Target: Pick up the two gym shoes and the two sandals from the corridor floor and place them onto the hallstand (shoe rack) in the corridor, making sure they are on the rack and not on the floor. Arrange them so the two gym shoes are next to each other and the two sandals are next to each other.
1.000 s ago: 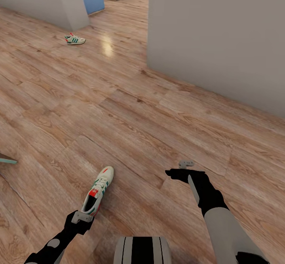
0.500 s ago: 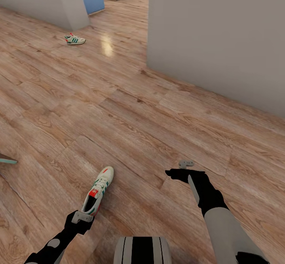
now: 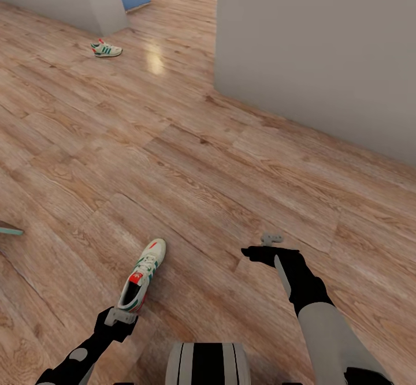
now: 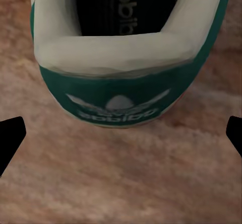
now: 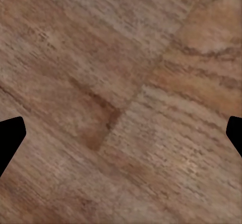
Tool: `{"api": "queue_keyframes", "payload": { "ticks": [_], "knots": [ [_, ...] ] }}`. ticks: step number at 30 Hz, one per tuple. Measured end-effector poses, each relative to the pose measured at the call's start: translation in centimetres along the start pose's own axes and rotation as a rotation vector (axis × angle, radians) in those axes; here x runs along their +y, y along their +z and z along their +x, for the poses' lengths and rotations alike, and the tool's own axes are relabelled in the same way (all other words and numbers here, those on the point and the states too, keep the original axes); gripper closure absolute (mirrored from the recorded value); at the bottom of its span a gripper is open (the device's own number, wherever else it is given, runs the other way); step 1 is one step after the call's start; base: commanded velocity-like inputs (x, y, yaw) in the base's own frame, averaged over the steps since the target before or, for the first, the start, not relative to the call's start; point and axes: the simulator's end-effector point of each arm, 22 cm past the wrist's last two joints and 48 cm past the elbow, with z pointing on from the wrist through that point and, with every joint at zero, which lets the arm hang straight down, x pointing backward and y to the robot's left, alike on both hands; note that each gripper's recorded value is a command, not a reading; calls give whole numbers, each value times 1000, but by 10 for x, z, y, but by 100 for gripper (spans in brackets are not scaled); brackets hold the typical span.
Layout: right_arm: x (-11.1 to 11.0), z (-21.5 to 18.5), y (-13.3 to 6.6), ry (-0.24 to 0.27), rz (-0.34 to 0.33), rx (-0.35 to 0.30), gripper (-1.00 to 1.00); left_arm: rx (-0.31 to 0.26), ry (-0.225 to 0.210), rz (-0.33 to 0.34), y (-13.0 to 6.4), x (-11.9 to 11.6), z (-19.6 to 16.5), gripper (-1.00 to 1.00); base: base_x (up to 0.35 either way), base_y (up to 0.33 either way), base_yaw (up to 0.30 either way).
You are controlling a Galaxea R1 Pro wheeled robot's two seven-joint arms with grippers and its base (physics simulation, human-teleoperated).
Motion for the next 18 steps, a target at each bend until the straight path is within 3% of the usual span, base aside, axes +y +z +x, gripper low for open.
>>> {"api": "queue_keyframes", "payload": {
  "ticks": [11,18],
  "knots": [
    [-1,4,3,2,1,7,-100,7,0,1,1,0,4,-100,0,0,0],
    [-1,4,3,2,1,7,-100,8,-2,0,1,0,4,-100,173,0,0]
  ]
}}
